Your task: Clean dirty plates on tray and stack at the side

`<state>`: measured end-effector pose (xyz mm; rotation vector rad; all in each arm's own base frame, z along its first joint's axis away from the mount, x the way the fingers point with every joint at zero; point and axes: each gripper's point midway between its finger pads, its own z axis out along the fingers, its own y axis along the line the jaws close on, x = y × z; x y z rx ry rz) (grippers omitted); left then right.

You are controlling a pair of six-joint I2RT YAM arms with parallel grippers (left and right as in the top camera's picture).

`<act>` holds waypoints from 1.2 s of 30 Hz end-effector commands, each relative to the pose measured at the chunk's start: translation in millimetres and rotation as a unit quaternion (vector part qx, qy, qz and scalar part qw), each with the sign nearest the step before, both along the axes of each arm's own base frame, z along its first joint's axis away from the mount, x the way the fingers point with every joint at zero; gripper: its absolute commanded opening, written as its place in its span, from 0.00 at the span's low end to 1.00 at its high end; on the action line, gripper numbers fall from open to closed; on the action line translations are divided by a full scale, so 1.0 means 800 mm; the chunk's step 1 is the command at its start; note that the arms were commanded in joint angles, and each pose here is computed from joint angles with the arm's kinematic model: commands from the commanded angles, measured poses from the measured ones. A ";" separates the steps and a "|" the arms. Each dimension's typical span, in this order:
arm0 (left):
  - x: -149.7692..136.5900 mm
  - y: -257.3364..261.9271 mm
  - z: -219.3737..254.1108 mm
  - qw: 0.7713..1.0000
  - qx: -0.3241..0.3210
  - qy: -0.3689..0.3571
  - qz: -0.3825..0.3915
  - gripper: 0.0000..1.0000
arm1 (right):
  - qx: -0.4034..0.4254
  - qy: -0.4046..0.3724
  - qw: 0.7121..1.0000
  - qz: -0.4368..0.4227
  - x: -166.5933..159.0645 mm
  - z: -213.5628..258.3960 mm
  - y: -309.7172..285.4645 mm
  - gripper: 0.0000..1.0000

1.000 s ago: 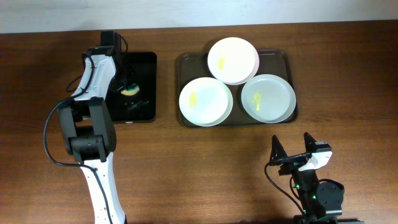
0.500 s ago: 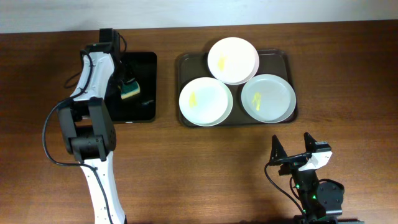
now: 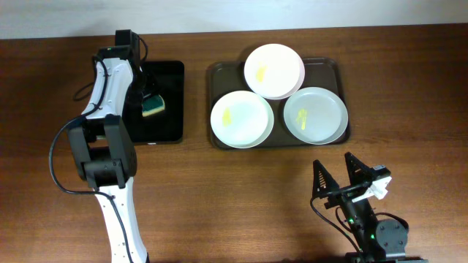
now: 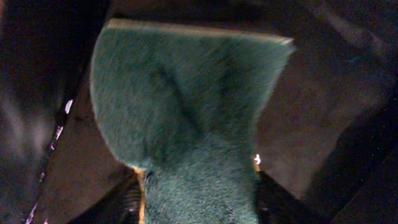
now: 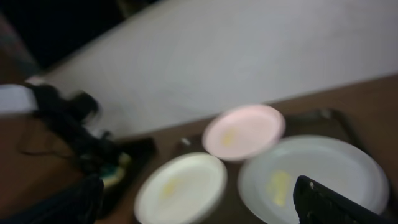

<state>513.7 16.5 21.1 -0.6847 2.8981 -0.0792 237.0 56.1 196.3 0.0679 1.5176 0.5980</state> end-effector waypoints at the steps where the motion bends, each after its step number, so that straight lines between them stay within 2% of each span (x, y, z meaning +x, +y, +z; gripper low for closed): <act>1: -0.012 -0.002 -0.040 0.999 -0.013 0.038 0.000 0.81 | 0.026 -0.005 0.999 0.043 -0.007 0.008 0.017 0.98; 2: -0.011 0.001 -0.040 0.999 -0.006 0.037 0.001 0.81 | 0.026 -0.005 0.999 0.043 -0.007 0.008 0.017 0.98; 3: -0.011 0.007 -0.040 0.999 0.004 0.036 0.003 0.75 | 0.026 -0.005 0.999 0.047 -0.008 0.008 0.018 0.98; 4: -0.011 0.014 -0.039 0.999 0.017 0.035 0.006 0.64 | 0.025 -0.005 0.998 0.052 -0.009 0.008 0.020 0.98; 6: -0.009 0.022 -0.036 0.999 0.033 0.033 0.001 0.22 | 0.024 -0.005 0.998 0.060 -0.010 0.007 0.023 0.98; 7: -0.009 0.024 -0.035 0.999 0.035 0.033 -0.003 0.12 | 0.023 -0.006 0.998 0.064 -0.011 0.009 0.025 0.98; 9: -0.013 0.026 -0.030 0.999 0.035 0.039 -0.002 0.01 | 0.021 -0.013 0.997 0.068 -0.014 0.018 0.026 0.98; 10: -0.014 0.026 -0.027 0.999 0.035 0.041 -0.002 0.00 | 0.016 -0.019 0.997 0.068 -0.015 0.025 0.027 0.98; 15: -0.020 0.022 0.005 0.998 0.027 0.053 -0.004 0.00 | -0.066 -0.059 0.995 0.052 -0.031 0.076 0.024 0.98; 18: -0.021 0.000 0.023 0.998 -0.017 0.051 -0.033 0.00 | -0.104 -0.042 0.993 0.017 -0.036 0.103 0.010 0.98; 21: -0.019 -0.041 0.032 0.990 -0.095 0.036 -0.099 0.00 | -0.138 0.002 0.990 -0.008 -0.032 0.118 -0.002 0.98; 22: -0.022 -0.047 0.032 0.988 -0.106 0.041 -0.104 0.08 | -0.147 0.022 0.989 -0.006 -0.028 0.120 -0.002 0.98; 23: -0.026 -0.049 0.031 0.988 -0.108 0.046 -0.104 0.21 | -0.148 0.039 0.988 -0.003 -0.024 0.120 -0.002 0.98; 24: -0.029 -0.051 0.029 0.987 -0.108 0.051 -0.105 0.24 | -0.149 0.058 0.987 0.000 -0.019 0.118 -0.002 0.98; 26: -0.035 -0.052 0.025 0.986 -0.110 0.063 -0.104 0.25 | -0.149 0.105 0.983 0.008 -0.006 0.107 -0.001 0.98; 29: -0.050 -0.055 0.011 0.984 -0.113 0.087 -0.104 0.19 | -0.149 0.167 0.974 0.018 0.011 0.086 0.000 0.98; 33: -0.067 -0.046 -0.026 0.984 -0.088 0.114 -0.103 0.25 | -0.147 0.223 0.963 0.037 0.034 0.061 0.005 0.98; 34: -0.067 -0.041 -0.031 0.985 -0.075 0.114 -0.102 0.31 | -0.145 0.228 0.962 0.043 0.036 0.059 0.007 0.98; 35: -0.067 -0.034 -0.035 0.986 -0.060 0.115 -0.102 0.47 | -0.144 0.229 0.961 0.047 0.037 0.060 0.009 0.98; 36: -0.065 -0.029 -0.036 0.987 -0.049 0.114 -0.101 0.80 | -0.144 0.228 0.962 0.049 0.038 0.062 0.010 0.98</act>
